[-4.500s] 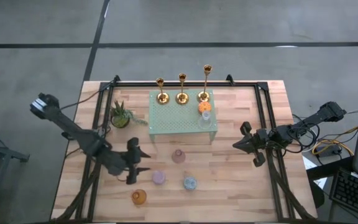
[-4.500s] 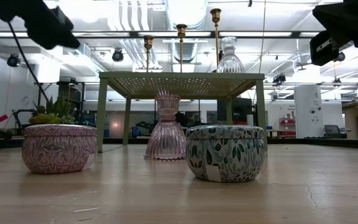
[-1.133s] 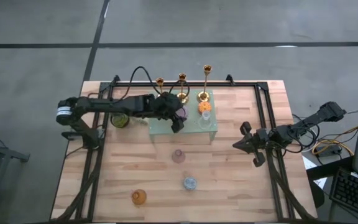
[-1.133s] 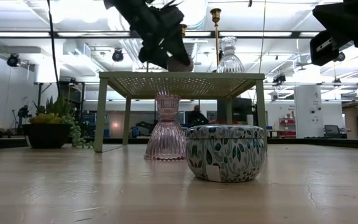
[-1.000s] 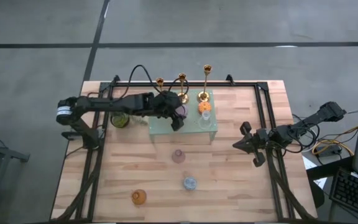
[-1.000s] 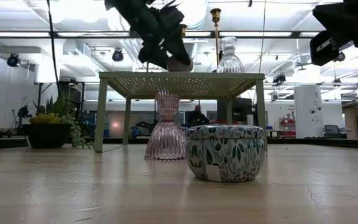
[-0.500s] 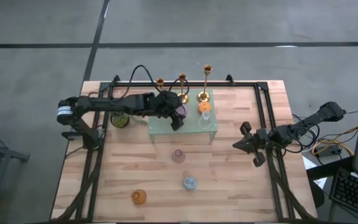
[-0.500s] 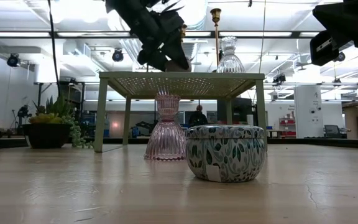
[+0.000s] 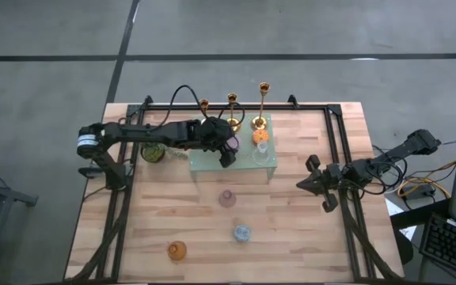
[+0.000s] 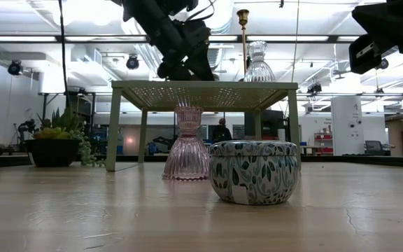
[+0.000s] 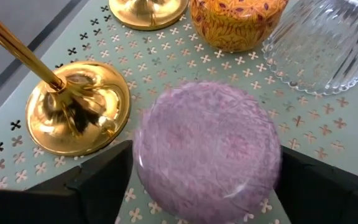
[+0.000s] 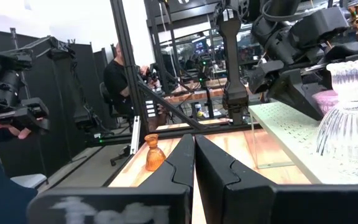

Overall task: Pick & Place candle stick holders
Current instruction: Put the purple scented candle on the shelf, then put the blue scented candle on the shelf

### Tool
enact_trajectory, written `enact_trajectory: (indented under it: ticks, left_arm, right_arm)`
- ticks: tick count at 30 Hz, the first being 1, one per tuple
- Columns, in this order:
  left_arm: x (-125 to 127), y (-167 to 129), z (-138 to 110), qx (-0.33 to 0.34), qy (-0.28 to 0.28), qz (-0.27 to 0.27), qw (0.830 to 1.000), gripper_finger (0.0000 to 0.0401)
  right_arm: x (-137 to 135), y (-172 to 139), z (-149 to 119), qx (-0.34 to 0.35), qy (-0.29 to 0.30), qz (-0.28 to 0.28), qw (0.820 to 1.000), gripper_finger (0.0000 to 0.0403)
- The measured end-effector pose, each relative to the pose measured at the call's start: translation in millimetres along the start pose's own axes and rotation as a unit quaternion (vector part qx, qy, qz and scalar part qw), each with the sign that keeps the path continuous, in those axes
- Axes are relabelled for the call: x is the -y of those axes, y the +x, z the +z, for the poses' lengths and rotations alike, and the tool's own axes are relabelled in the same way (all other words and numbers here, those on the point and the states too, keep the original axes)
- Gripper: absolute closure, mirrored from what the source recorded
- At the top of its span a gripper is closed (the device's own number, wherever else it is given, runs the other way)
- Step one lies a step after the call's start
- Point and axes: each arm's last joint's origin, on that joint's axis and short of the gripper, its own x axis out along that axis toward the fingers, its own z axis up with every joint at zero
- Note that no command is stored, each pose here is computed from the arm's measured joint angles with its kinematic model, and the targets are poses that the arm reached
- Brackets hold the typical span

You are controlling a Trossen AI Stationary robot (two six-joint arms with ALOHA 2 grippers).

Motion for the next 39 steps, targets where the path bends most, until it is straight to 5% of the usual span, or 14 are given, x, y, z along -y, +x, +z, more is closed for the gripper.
enact_trajectory:
  ticks: [7,22,33,39]
  left_arm:
    - [1.3,-1.4,-2.0,-0.01,0.003,-0.007,1.0,0.0005]
    - [23.9,-55.7,-7.0,0.002,0.071,-0.056,0.996,0.0002]
    - [72.2,-100.5,-65.4,0.003,0.099,-0.147,0.984,0.0002]
    - [87.4,-102.5,-103.5,0.053,0.047,-0.164,0.984,0.0002]
  right_arm:
    - [0.0,0.0,0.0,0.0,-0.001,0.0,1.0,0.0394]
    - [0.0,0.0,0.0,0.0,-0.001,0.0,1.0,0.0394]
    - [0.0,0.0,0.0,0.0,-0.001,0.0,1.0,0.0394]
    - [0.0,0.0,0.0,0.0,0.0,0.0,1.0,0.0394]
